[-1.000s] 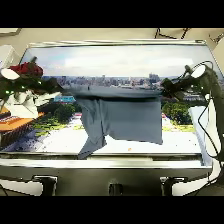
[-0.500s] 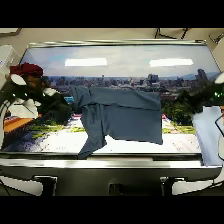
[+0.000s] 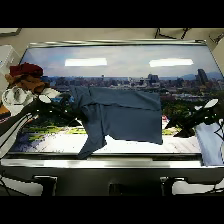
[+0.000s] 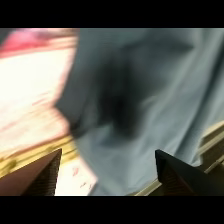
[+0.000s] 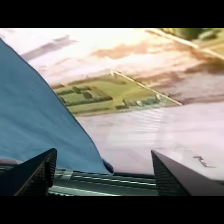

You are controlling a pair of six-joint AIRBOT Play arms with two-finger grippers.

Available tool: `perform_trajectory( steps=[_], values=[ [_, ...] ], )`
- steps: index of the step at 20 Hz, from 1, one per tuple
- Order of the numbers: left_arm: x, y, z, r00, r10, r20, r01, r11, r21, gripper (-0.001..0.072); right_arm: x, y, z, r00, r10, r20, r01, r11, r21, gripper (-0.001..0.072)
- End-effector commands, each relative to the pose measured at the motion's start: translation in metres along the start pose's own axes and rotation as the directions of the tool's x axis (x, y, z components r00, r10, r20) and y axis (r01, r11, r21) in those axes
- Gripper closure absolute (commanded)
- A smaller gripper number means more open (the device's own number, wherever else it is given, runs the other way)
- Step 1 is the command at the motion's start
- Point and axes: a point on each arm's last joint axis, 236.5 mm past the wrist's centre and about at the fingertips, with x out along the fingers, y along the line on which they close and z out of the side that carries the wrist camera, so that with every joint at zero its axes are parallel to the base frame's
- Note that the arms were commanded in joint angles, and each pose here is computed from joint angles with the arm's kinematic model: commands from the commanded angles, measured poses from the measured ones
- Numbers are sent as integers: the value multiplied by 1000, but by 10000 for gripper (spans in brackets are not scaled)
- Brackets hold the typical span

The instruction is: Fold the clothes and pants, and hang the long-sleeved shirts on hangers.

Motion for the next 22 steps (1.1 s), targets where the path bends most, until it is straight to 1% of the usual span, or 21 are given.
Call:
perform_trajectory(
  steps=[1, 2, 3, 4, 6, 7, 9, 10, 11, 12, 13, 14, 15, 16, 17, 18, 19, 20, 21, 22],
  values=[
    [16, 1, 2, 1000, 8, 9, -8, 1000, -20, 224, 14, -4, -10, 999, 11, -33, -10, 1000, 8, 35],
    [19, 0, 2, 1000, 5, 8, -5, 1000, -23, 385, 18, -3, -15, 999, 21, -49, -21, 1000, 9, 35],
    [19, -2, 3, 1000, 2, 12, -2, 1000, -18, 637, 23, -1, -20, 997, 39, -67, -38, 999, 8, 35],
    [18, -5, 4, 1000, -3, 14, 3, 1000, -4, 683, 28, 0, -25, 995, 53, -83, -51, 999, 17, 35],
    [12, -10, 7, 999, -7, 32, 6, 1000, 27, 684, 40, 5, -33, 991, 82, -102, -79, 996, 30, 35],
    [7, -13, 10, 999, -9, 44, 8, 999, 36, 684, 49, 10, -36, 991, 73, -110, -72, 997, 8, 36],
    [-1, -20, 11, 998, -14, 66, 10, 998, 54, 684, 64, 22, -35, 995, 34, -92, -38, 998, -40, 69],
    [-7, -24, 12, 997, -18, 80, 13, 998, 63, 684, 70, 32, -35, 996, 20, -82, -26, 997, -70, 279],
    [-14, -28, 13, 995, -22, 100, 14, 997, 81, 684, 72, 42, -36, 997, 12, -81, -20, 995, -98, 557],
    [-28, -35, 16, 991, -30, 134, 13, 992, 126, 685, 67, 52, -36, 997, 15, -81, -25, 992, -125, 678],
    [-47, -45, 22, 982, -43, 182, 10, 984, 180, 685, 52, 64, -29, 999, 25, -48, -33, 986, -162, 679],
    [-79, -61, 31, 963, -64, 260, -2, 969, 247, 686, 26, 77, -18, 999, 42, 24, -36, 978, -203, 679],
    [-119, -82, 40, 931, -91, 353, -26, 949, 314, 686, -14, 97, -2, 987, 76, 143, -36, 964, -265, 679],
    [-174, -109, 45, 875, -129, 468, -69, 922, 382, 685, -67, 118, 13, 949, 123, 289, -22, 944, -328, 679],
    [-235, -138, 43, 795, -172, 582, -124, 892, 434, 685, -133, 142, 22, 870, 185, 458, 7, 922, -387, 679],
    [-309, -172, 30, 677, -225, 701, -208, 854, 476, 685, -217, 166, 18, 723, 261, 640, 61, 898, -435, 678],
    [-378, -205, 5, 537, -282, 795, -303, 815, 494, 685, -307, 187, -1, 511, 332, 793, 148, 875, -461, 678],
    [-449, -242, -35, 359, -352, 865, -413, 771, 485, 685, -393, 202, -39, 263, 389, 883, 252, 856, -452, 677],
    [-502, -274, -81, 192, -418, 888, -503, 735, 455, 685, -457, 210, -85, 49, 421, 906, 333, 848, -412, 677],
    [-544, -302, -132, 39, -482, 875, -576, 705, 414, 685, -502, 214, -135, -119, 444, 888, 383, 846, -372, 677]
  ],
)
